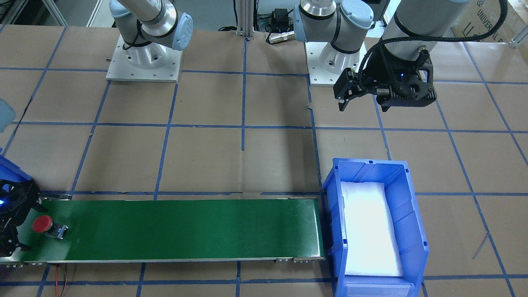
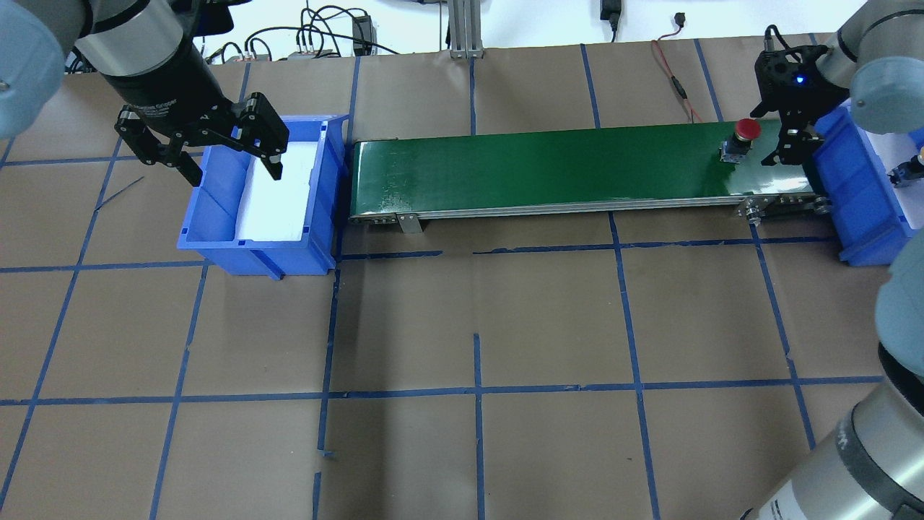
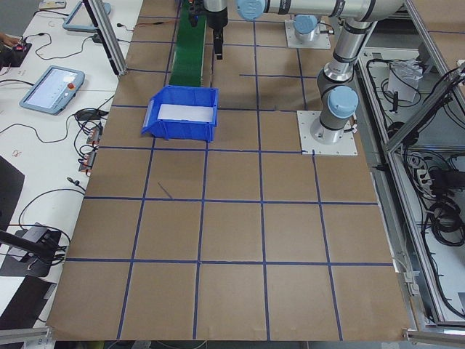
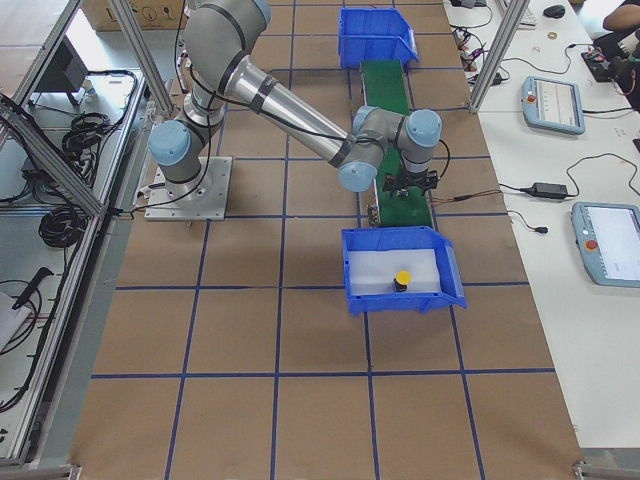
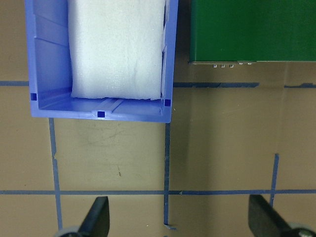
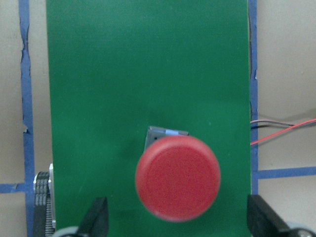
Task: Transport two buttons from left to right
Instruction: 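Move the right gripper back over the belt onto the red button, then close the right gripper on the red button and lift it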
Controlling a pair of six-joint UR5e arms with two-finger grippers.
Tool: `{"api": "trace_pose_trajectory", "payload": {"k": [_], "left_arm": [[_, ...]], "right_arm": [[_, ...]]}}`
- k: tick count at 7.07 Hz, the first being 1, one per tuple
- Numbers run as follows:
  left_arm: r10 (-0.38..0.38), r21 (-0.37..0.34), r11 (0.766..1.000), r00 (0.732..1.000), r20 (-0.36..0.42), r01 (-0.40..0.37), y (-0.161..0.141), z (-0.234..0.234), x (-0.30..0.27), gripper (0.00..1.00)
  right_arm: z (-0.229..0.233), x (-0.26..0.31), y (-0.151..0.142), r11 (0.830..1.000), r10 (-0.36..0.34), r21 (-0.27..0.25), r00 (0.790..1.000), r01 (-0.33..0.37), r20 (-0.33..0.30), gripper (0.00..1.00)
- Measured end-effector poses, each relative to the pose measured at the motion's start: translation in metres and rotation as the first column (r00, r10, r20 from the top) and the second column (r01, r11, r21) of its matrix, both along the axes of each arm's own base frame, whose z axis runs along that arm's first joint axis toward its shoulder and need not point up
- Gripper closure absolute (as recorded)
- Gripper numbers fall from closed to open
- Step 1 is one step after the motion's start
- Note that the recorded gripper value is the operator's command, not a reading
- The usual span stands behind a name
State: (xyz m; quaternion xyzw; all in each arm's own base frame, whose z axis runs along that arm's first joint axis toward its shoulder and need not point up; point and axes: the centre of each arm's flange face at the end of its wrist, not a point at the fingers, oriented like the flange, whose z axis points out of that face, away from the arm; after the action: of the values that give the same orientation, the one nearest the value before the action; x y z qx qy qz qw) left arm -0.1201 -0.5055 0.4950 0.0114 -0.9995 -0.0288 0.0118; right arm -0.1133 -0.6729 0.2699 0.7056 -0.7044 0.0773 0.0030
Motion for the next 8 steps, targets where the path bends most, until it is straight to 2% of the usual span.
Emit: {"api": "trace_pose_trajectory", "payload": {"k": [2, 3, 4, 5, 6, 8], "left_arm": [[0.000, 0.001, 1.000, 1.000, 0.000, 0.000, 0.000, 0.000, 0.000, 0.00], [-0.001, 0.001, 1.000, 1.000, 0.000, 0.001, 0.000, 0.000, 0.000, 0.00], [-0.001, 0.001, 1.000, 1.000, 0.000, 0.001, 0.000, 0.000, 0.000, 0.00], [-0.002, 0.001, 1.000, 1.000, 0.001, 0.002, 0.000, 0.000, 0.000, 0.00], [-0.002, 0.001, 1.000, 1.000, 0.001, 0.002, 0.000, 0.000, 0.000, 0.00], [-0.002, 0.001, 1.000, 1.000, 0.001, 0.002, 0.000, 0.000, 0.000, 0.00]], "right_arm": [[-0.009, 0.010, -0.001, 1.000, 0.009, 0.005, 1.000, -0.009, -0.006, 0.04], [-0.014, 0.011, 0.000, 1.000, 0.009, 0.013, 1.000, -0.009, -0.004, 0.16], [-0.018, 0.012, 0.002, 1.000, 0.010, 0.018, 1.000, -0.010, -0.003, 0.57], [-0.020, 0.010, 0.003, 1.000, 0.010, 0.025, 1.000, -0.010, -0.016, 0.82], [-0.020, 0.008, 0.004, 0.999, 0.010, 0.034, 0.999, -0.008, -0.044, 0.93], [-0.014, 0.000, 0.008, 0.998, 0.009, 0.061, 0.993, -0.002, -0.120, 0.95]]}}
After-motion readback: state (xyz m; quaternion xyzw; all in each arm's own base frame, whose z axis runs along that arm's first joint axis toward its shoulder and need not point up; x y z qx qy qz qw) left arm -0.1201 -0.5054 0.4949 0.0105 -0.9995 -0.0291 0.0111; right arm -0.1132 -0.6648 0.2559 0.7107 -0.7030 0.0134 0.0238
